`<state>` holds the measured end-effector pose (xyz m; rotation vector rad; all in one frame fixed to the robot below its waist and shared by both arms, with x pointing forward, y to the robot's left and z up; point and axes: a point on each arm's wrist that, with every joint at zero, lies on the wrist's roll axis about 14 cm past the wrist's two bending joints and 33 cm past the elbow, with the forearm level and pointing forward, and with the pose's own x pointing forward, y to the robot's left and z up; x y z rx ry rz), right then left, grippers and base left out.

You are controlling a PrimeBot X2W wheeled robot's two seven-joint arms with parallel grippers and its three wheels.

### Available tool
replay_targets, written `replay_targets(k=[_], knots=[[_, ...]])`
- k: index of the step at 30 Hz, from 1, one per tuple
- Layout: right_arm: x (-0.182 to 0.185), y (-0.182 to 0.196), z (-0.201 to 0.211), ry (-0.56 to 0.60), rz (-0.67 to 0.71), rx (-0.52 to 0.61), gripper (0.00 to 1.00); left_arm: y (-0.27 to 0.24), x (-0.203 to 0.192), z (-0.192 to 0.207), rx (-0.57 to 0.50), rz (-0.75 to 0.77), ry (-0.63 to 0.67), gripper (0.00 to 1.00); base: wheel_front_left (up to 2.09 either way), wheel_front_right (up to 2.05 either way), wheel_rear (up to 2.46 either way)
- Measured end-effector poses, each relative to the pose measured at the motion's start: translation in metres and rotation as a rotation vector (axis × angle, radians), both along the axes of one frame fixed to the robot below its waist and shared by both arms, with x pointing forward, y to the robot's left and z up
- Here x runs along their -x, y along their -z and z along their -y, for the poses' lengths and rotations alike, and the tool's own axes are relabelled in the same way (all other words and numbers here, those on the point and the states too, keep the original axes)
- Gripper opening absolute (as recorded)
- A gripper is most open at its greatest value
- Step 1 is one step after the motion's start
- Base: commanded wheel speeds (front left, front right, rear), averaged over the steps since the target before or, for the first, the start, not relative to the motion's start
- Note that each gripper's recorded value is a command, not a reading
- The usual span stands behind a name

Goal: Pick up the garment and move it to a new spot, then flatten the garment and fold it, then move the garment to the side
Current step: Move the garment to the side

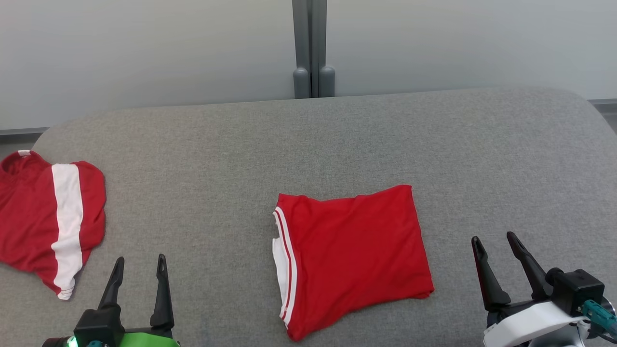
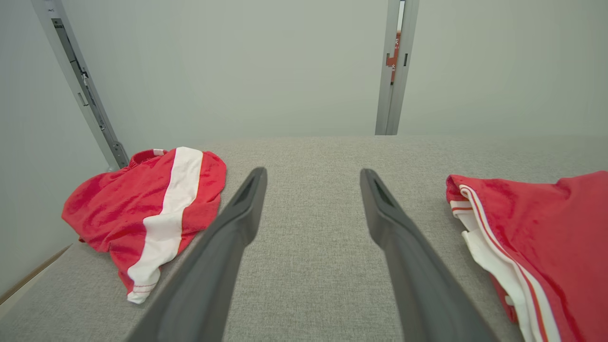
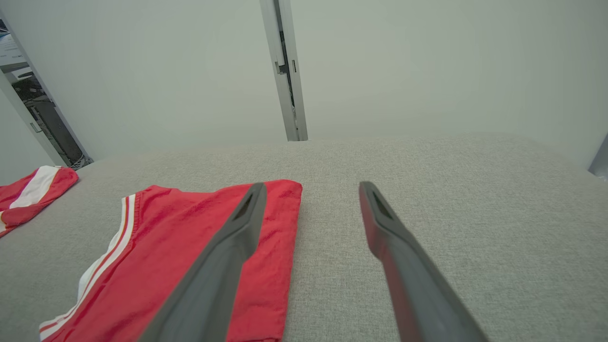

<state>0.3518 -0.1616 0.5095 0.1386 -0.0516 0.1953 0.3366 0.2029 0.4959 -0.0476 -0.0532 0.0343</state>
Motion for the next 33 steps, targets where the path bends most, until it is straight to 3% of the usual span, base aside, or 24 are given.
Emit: replay_targets(k=[33], knots=[[-0.0004,-0.0016,-0.0039,-0.012,-0.014,0.031,1.00,-0.0018,0.0006,-0.0044,-0.003,-0.019,-0.018,1.00,0.00,0.00,0.00]])
